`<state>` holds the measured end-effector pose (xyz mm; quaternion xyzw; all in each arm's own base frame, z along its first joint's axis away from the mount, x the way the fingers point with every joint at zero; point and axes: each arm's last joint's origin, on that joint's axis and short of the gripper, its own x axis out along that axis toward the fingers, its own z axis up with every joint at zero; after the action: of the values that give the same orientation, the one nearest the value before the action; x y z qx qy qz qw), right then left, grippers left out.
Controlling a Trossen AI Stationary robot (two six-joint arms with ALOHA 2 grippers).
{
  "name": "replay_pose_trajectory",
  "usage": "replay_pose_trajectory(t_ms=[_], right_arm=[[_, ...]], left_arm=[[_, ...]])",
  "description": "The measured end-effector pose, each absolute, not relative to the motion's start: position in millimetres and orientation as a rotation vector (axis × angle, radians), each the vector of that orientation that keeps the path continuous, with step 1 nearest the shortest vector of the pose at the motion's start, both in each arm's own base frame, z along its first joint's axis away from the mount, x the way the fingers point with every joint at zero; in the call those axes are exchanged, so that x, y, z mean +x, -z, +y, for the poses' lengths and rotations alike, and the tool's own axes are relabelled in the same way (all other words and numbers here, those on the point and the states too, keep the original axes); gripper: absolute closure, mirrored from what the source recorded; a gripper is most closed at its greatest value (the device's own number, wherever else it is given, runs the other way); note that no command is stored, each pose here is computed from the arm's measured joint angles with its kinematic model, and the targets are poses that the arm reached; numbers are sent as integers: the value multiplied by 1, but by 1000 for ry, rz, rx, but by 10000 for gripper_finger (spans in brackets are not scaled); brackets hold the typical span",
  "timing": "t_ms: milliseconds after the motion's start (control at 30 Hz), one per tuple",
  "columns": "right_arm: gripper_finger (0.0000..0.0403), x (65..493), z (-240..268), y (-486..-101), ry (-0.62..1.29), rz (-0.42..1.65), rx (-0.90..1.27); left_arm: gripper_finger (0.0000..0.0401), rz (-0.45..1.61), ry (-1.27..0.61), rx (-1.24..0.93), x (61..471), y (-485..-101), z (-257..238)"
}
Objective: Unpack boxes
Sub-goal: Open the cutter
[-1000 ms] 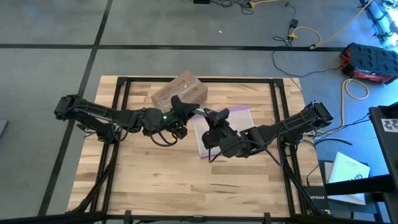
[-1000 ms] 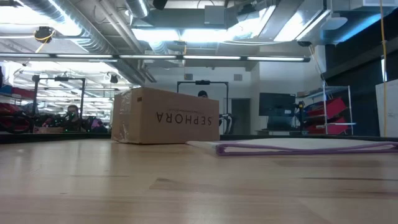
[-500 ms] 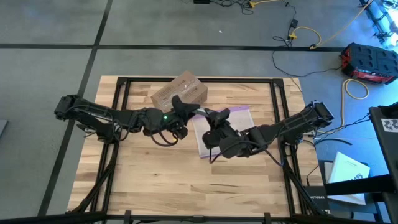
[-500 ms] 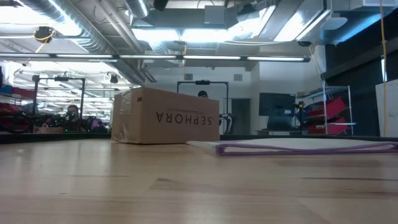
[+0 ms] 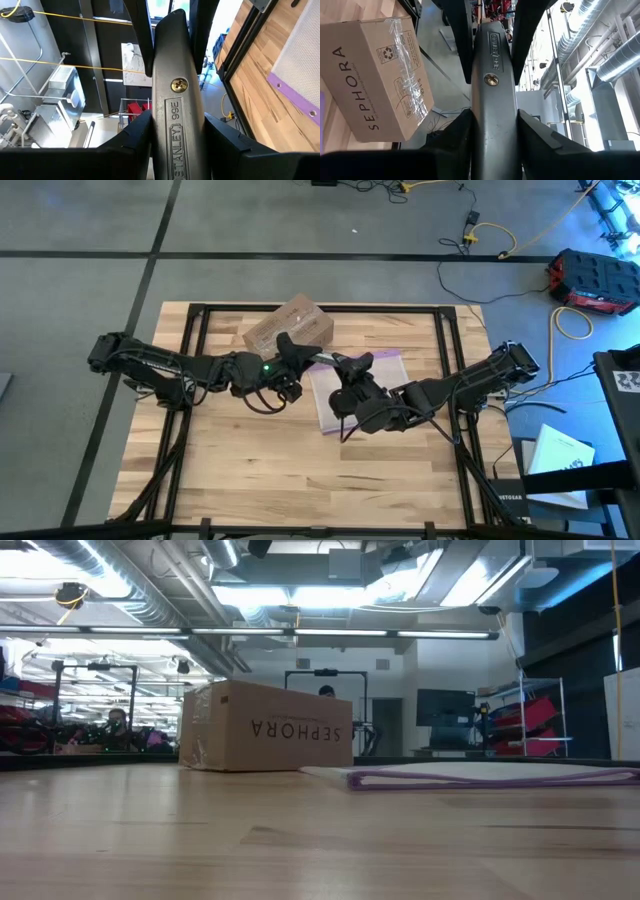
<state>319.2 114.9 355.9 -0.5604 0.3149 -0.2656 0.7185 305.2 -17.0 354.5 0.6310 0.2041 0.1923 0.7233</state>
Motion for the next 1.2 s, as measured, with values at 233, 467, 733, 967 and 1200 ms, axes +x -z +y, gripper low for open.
replay_pose_trajectory(t_ms=[233,467,733,967,1200], right_arm=[[298,317,114,-357,588,704,-1246],[298,316,113,-356,590,716,-1256],[299,315,113,-356,591,720,-1260],[299,314,112,-356,585,730,-1270],[300,308,110,-363,548,696,-1239]], left_arm=[[278,453,-430,1391,305,-355,-15],[278,458,-431,1401,305,-355,-14],[278,458,-432,1400,305,-355,-14],[278,459,-431,1400,305,-355,-14],[279,453,-436,1394,305,-355,-14]])
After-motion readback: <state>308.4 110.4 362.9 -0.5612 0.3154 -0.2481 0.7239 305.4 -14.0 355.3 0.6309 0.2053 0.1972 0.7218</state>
